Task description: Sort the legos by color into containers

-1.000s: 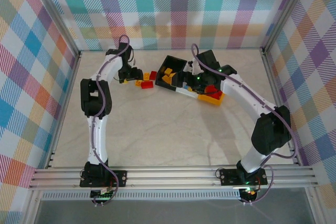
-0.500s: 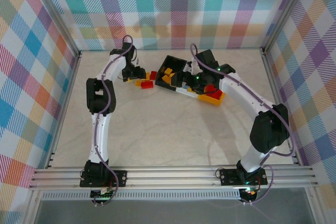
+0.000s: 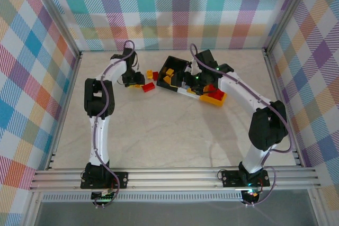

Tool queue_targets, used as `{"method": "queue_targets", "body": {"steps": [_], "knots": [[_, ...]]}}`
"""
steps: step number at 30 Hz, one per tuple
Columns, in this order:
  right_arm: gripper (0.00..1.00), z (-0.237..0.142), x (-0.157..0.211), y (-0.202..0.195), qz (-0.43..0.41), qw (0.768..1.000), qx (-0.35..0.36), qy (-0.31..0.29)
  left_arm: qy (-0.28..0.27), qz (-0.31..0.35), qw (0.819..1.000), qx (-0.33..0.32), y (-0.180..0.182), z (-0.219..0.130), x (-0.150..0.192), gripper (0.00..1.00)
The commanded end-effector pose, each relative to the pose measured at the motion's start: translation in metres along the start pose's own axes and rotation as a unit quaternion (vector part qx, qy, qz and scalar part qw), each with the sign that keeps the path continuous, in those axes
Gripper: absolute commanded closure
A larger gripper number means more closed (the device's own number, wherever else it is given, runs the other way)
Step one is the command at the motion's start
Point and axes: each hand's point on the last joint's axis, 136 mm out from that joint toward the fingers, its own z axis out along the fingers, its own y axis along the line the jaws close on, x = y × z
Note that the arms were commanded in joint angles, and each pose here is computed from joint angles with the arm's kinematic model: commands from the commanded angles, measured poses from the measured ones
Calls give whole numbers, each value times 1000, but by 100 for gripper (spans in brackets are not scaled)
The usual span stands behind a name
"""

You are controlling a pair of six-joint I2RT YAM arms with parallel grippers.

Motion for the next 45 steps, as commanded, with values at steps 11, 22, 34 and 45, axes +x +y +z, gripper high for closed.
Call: {"method": "queue_targets", "body": {"steps": [11,22,34,45], "knots": [[1,1,11,15,-12,1000,-17,4,23,-10,999,-44,23,-14,30,40],[1,-4,17,11,-21,1000,-5,9,0,0,999,-54,22,-5,-10,35],[1,9,3,17,-26,999,-10,19,17,3,999,-41,14,9,-4,55],[1,-9,3,16,-30,1000,-4,-2,6,-24,1000,-2,-1,-32,8,65]]}}
